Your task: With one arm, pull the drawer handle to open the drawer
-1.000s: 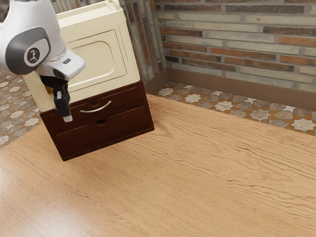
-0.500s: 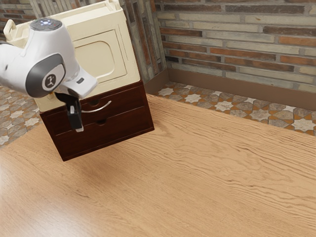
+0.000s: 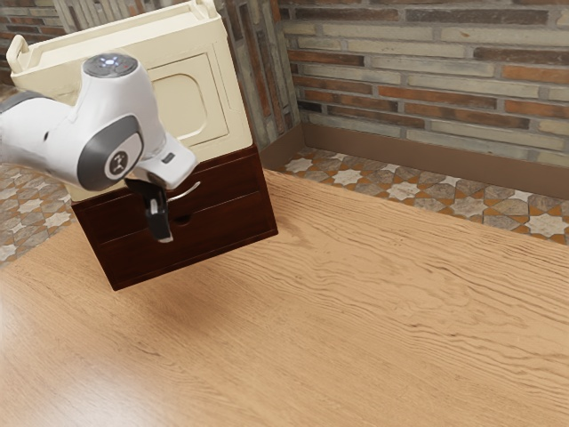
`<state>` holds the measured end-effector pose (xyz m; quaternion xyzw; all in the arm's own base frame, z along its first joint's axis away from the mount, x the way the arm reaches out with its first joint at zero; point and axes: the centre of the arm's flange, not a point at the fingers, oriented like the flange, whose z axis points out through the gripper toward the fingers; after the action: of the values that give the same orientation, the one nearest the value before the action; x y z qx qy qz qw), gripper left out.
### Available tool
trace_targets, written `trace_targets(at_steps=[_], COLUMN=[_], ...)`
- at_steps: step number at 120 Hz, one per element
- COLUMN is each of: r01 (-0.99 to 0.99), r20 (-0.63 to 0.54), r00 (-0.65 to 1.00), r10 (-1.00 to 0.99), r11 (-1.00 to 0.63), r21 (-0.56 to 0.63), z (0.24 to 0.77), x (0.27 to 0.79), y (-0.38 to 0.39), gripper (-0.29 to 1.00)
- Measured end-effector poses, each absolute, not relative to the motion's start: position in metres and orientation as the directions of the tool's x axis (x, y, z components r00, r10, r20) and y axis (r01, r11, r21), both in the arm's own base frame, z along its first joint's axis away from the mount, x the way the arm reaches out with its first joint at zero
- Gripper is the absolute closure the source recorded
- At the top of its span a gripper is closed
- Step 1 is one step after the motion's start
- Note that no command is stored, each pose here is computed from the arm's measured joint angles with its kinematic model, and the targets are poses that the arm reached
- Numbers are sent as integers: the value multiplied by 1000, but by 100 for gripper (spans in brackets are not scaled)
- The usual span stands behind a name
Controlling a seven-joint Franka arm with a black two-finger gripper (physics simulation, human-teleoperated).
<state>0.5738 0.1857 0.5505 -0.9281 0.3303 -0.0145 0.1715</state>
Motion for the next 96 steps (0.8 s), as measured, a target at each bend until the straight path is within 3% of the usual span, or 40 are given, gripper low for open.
trace_targets(at_steps=[78,96], r01=[-602,-596], r20=[-82,-75], r00=[783,787], r10=[-616,-612], r11=[-718,-724], r21=[-350,-348], z=[530,527], x=[598,600], y=[191,190], gripper=[0,-8])
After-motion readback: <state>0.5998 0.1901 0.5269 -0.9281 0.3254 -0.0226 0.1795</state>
